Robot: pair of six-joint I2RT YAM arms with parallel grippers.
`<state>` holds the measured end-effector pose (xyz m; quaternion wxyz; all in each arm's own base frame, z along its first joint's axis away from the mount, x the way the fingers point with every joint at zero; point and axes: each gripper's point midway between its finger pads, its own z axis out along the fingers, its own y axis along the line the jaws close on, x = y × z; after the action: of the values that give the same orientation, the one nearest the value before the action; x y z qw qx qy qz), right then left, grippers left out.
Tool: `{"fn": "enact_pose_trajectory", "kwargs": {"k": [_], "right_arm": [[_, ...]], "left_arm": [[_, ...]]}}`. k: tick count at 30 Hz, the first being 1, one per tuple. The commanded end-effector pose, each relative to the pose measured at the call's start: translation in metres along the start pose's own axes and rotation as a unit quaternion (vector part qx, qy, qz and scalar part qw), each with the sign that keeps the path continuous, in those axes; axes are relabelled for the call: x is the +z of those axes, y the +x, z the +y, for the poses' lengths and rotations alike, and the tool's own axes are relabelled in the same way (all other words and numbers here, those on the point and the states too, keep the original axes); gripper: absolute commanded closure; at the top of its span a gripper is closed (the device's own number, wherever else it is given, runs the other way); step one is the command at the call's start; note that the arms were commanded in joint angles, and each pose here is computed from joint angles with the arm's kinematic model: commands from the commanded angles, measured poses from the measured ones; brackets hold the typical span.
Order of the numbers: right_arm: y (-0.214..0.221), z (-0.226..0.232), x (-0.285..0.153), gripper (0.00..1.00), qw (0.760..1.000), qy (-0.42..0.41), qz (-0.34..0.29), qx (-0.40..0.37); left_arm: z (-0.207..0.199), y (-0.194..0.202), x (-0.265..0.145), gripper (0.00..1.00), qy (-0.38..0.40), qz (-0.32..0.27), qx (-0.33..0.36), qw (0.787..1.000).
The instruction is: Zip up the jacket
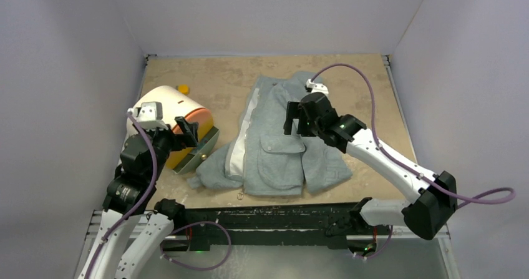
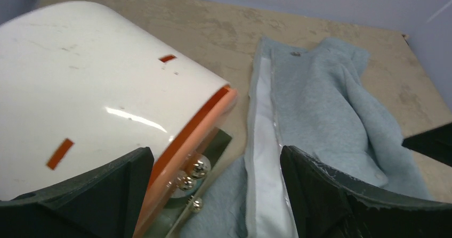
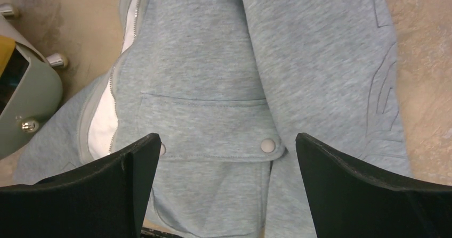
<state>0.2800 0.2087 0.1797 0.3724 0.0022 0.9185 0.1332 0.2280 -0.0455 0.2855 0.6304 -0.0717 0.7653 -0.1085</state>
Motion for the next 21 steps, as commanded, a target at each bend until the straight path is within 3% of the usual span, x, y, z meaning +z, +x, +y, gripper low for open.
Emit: {"fn": "enact_pose_trajectory", "kwargs": {"k": [1,7,14,21], "right_arm": [[-0.005,-0.022,-0.005,0.01,1.0,-0.024,0.011,0.009],[-0.021,-0.051,0.002,0.01,0.997,-0.041,-0.003,0.061],[-0.031,-0.064,0.01,0.01,0.994,-0.065,-0.017,0.083],[-0.027,-0.074,0.015,0.01,0.994,-0.057,-0.016,0.091]], "left_arm": [[-0.054,-0.018,-0.001,0.07,0.116,0.028,-0.034,0.992],[-0.081,-0.027,-0.006,0.09,0.173,0.047,-0.061,0.982],[-0.101,0.004,0.007,0.09,0.204,0.102,-0.091,0.969],[-0.163,0.042,0.006,0.09,0.198,0.136,-0.022,0.97]]}}
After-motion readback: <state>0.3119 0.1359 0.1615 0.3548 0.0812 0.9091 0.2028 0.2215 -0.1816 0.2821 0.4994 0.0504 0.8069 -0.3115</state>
